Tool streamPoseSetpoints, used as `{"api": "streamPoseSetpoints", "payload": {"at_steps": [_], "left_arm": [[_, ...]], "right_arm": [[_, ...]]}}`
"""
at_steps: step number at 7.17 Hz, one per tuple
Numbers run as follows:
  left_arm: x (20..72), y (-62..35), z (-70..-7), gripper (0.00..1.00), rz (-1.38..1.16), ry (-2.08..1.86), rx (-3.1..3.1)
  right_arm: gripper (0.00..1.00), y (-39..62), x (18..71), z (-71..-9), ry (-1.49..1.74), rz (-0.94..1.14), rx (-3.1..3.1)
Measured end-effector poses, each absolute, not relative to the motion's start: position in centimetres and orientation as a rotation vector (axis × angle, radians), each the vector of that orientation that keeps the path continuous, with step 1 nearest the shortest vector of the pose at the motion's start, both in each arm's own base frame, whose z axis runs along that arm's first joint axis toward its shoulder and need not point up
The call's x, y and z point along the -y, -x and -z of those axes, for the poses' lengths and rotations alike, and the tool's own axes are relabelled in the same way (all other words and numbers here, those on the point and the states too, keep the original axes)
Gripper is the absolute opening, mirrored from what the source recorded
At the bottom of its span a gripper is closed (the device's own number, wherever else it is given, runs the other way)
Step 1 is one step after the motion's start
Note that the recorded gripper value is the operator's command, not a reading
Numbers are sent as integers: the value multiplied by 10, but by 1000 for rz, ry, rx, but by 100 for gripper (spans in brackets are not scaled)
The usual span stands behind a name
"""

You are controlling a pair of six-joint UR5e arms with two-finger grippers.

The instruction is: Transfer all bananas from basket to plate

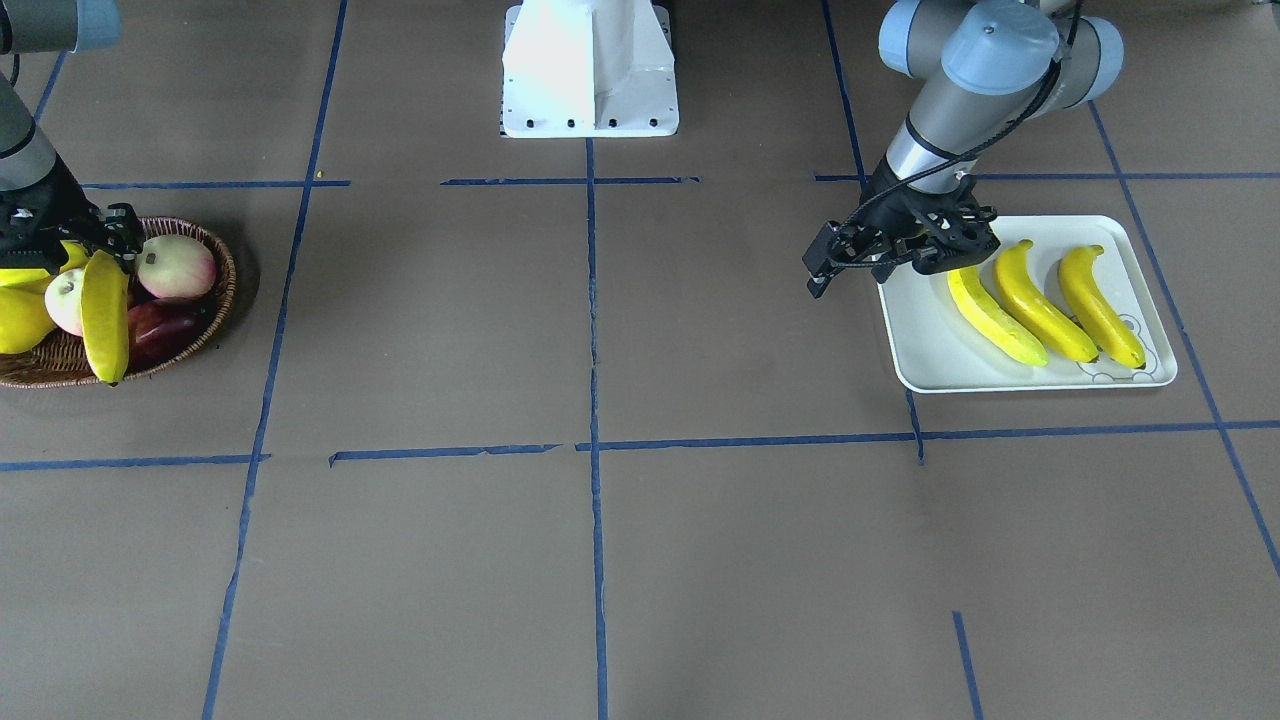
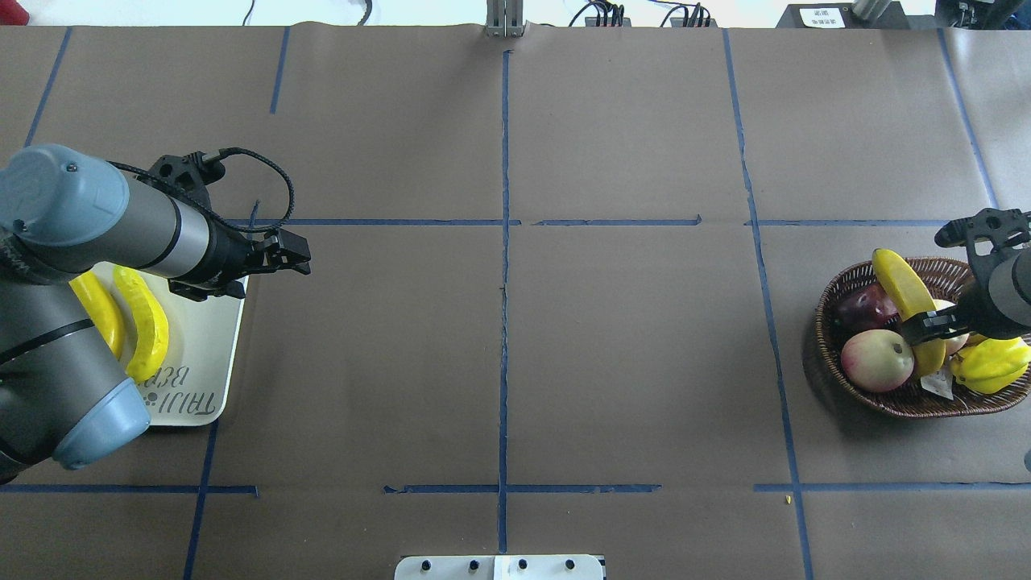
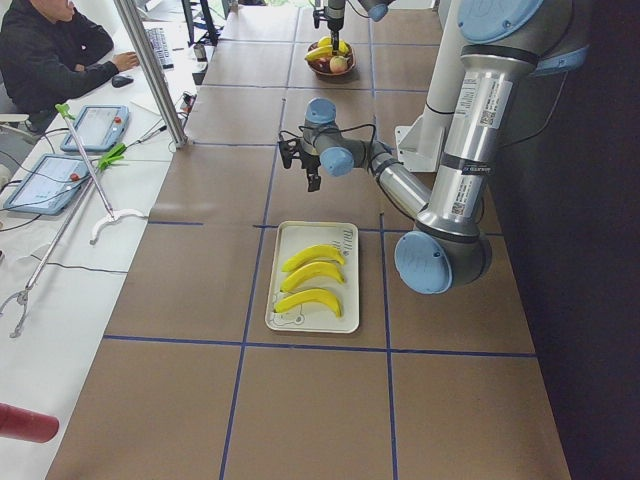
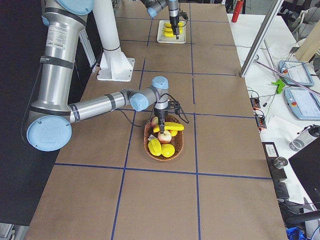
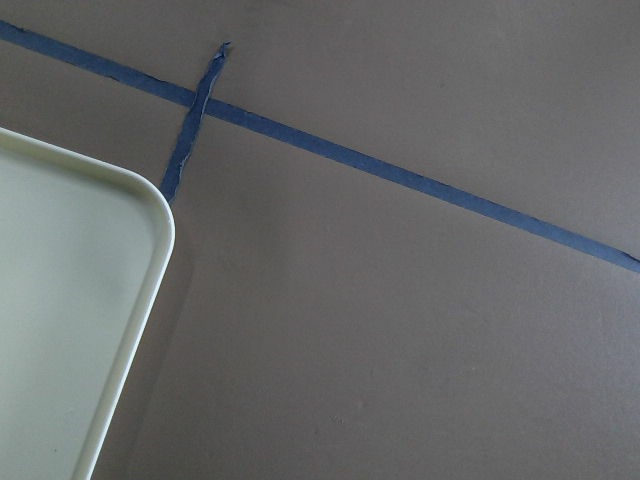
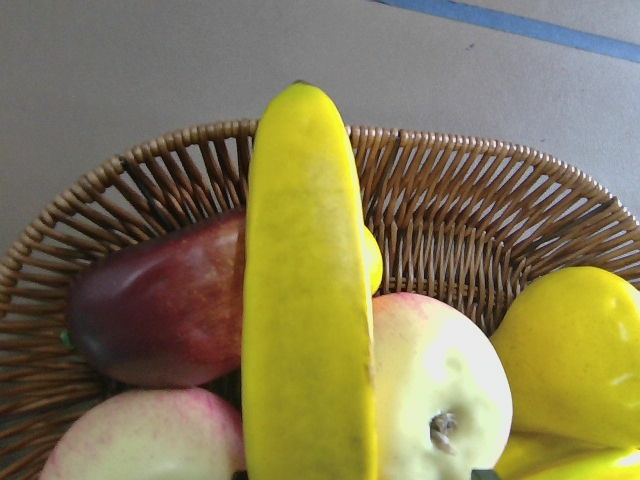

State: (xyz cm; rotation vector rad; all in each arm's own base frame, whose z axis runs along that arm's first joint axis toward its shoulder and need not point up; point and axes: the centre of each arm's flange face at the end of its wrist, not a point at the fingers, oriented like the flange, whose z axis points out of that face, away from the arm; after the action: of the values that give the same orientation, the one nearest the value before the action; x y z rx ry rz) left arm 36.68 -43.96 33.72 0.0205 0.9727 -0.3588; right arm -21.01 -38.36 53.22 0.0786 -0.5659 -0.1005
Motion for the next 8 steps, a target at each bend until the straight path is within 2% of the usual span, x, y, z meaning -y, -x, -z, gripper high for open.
{"api": "streamPoseSetpoints", "payload": {"at_steps": [1, 2, 5, 8], "left_arm": [[440, -367, -337, 100, 359, -21, -973], [440, -367, -337, 100, 359, -22, -972], [439, -367, -337, 100, 358, -21, -973], [436, -367, -329, 100, 350, -25, -986]], "right_arm": [[3, 210, 383, -533, -78, 101, 566], [0, 210, 384, -531, -80, 101, 569], [0, 197, 382, -513, -106, 86, 594], [0, 113, 371, -449, -156, 30, 776]]}}
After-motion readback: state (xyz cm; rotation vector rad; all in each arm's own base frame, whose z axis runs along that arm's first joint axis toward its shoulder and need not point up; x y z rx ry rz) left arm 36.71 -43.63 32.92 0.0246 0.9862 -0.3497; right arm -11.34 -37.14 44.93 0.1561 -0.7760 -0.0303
